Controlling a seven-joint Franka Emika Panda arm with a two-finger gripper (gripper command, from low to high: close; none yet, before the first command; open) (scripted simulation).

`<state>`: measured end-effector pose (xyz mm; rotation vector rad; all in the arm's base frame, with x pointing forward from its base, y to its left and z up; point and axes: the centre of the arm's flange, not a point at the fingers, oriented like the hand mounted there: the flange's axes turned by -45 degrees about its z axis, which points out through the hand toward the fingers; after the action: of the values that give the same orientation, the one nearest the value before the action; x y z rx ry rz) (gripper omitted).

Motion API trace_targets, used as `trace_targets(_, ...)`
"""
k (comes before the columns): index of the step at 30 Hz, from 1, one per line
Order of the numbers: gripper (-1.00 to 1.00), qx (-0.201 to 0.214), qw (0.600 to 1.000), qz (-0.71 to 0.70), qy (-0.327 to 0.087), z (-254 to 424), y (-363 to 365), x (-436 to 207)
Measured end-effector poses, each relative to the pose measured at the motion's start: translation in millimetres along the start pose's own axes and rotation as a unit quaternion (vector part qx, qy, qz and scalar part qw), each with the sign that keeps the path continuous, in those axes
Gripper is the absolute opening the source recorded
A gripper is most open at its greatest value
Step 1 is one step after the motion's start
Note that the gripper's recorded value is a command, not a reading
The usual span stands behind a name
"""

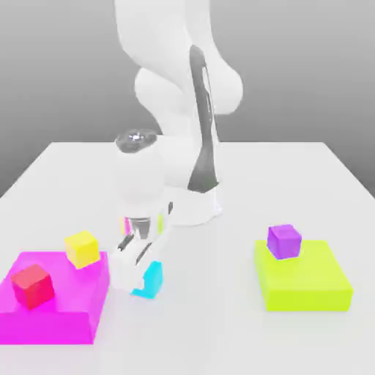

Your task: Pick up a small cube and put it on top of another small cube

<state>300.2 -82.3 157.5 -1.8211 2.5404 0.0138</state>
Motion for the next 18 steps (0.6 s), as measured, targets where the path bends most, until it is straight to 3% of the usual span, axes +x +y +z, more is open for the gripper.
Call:
trace_targets(5,-1.00,0.000,1.000,0.000,0.006,-35,1,1)
trace_targets(18,-1.00,-0.001,0.997,-0.070,0.011,-121,-117,84)
